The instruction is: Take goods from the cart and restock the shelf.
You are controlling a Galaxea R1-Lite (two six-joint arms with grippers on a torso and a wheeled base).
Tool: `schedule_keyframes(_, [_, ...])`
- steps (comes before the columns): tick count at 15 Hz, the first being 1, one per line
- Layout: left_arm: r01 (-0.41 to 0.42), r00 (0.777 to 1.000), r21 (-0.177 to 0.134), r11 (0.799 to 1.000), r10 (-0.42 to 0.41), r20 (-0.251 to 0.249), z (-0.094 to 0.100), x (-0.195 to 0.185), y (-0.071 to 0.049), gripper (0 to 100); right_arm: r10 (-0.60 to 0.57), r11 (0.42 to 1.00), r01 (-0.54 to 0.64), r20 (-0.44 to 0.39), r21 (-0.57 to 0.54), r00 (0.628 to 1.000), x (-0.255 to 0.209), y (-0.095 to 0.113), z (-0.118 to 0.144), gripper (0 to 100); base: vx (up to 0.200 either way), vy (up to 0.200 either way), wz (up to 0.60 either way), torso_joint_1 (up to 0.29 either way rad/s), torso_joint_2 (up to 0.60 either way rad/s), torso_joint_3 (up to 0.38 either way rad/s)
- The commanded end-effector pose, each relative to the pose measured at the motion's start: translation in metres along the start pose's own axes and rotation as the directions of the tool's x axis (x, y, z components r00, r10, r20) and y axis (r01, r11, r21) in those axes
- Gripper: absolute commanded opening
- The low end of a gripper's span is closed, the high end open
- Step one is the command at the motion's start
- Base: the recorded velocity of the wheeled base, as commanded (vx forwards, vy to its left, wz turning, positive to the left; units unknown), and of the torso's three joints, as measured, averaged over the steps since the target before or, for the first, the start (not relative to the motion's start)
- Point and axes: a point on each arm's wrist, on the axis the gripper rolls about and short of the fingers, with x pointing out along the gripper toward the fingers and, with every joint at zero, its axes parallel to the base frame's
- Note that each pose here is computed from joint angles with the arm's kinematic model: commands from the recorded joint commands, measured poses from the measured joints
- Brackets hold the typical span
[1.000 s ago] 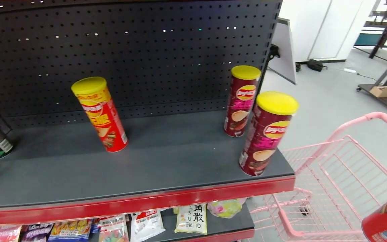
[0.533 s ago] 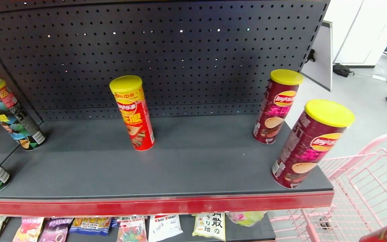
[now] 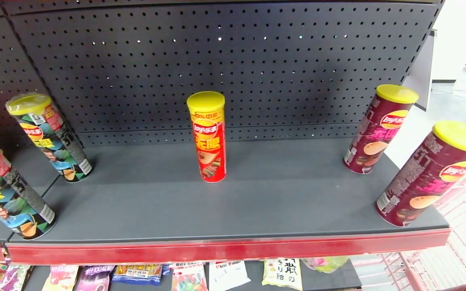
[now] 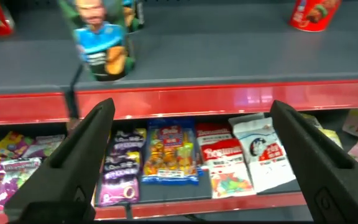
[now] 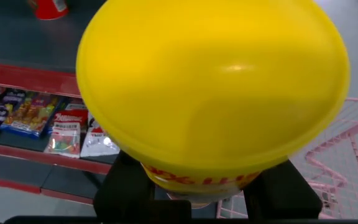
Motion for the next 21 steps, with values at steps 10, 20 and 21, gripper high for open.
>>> schedule_keyframes(10, [0.0,1.0,-0.001,1.0,0.0,-0.001,0.0,0.0,0.0,100,0.098,0.995,-0.098,0.002,-0.003,0.995,0.0,0.0,0.002,0,0.06,0.0,0.0,-0.002,0.0,0.001])
schedule_keyframes(20, [0.033,0.999,0.016,0.999,-0.032,-0.021,0.001,0.002,0.0,100,0.204,0.979,-0.204,-0.028,-0.007,0.979,0.014,-0.006,0.035,0,0.0,0.0,0.0,0.0,0.0,0.0])
schedule_keyframes(21, [0.133,0.99,0.035,0.991,-0.135,0.051,0.043,-0.003,-0.002,100,0.241,0.97,-0.241,-0.047,-0.006,0.969,0.018,-0.006,0.039,0,0.0,0.0,0.0,0.0,0.0,0.0])
